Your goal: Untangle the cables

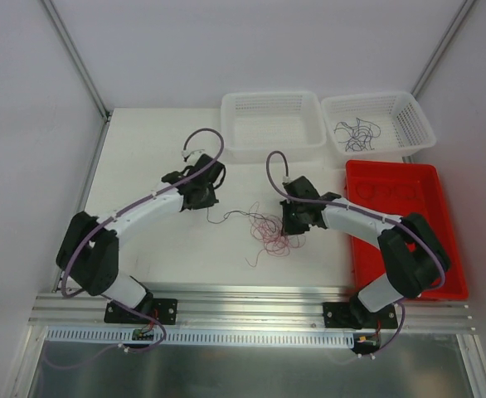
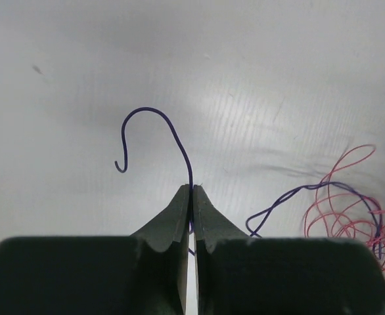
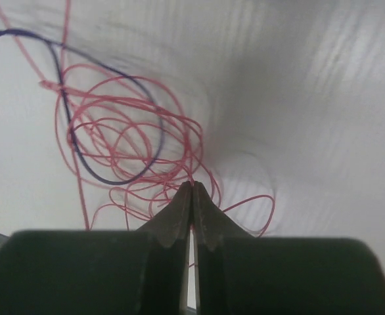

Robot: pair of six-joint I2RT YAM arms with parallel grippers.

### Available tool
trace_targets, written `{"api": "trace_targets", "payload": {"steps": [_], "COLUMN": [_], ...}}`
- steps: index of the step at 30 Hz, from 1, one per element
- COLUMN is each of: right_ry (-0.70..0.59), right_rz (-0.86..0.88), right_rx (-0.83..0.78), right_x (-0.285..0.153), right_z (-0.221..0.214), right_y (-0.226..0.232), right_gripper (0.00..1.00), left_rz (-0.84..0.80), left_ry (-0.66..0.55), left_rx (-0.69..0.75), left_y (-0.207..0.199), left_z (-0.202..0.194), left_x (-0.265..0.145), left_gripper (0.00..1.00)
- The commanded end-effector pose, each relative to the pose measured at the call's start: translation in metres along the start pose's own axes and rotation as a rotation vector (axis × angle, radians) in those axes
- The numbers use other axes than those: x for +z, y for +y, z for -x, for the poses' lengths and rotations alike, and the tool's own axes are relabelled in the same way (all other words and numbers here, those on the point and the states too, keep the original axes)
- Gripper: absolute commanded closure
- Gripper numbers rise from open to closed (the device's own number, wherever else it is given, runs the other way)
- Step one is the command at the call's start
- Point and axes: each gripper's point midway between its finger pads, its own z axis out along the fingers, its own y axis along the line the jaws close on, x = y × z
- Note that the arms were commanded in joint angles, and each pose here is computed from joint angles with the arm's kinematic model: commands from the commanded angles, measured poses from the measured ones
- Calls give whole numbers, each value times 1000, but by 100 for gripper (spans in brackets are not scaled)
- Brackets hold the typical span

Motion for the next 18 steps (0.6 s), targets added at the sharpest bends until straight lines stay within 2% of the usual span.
{"api": "trace_targets", "payload": {"steps": [1,9,14,18], "right_ry": [25,47,40,37], "right_rz": [-31,-45,-54,-71], "right_rx": [71,165,170,168], "right_x": [-1,-4,-6,-9], "right_z": [-4,-8,-5,-3], "right_y": [-21,-49,-52,-55], "right_gripper": [99,99,99,99], "left_rz": [101,288,369,503], "left_ry": [-131,-334,-447,-526], "left_rx": [30,-45,-50,-36], "left_y": [53,154,183,213], "left_z": [38,99,128,157], "left_x": [-37,-103,-149,-190], "left_gripper": [100,100,100,100]}}
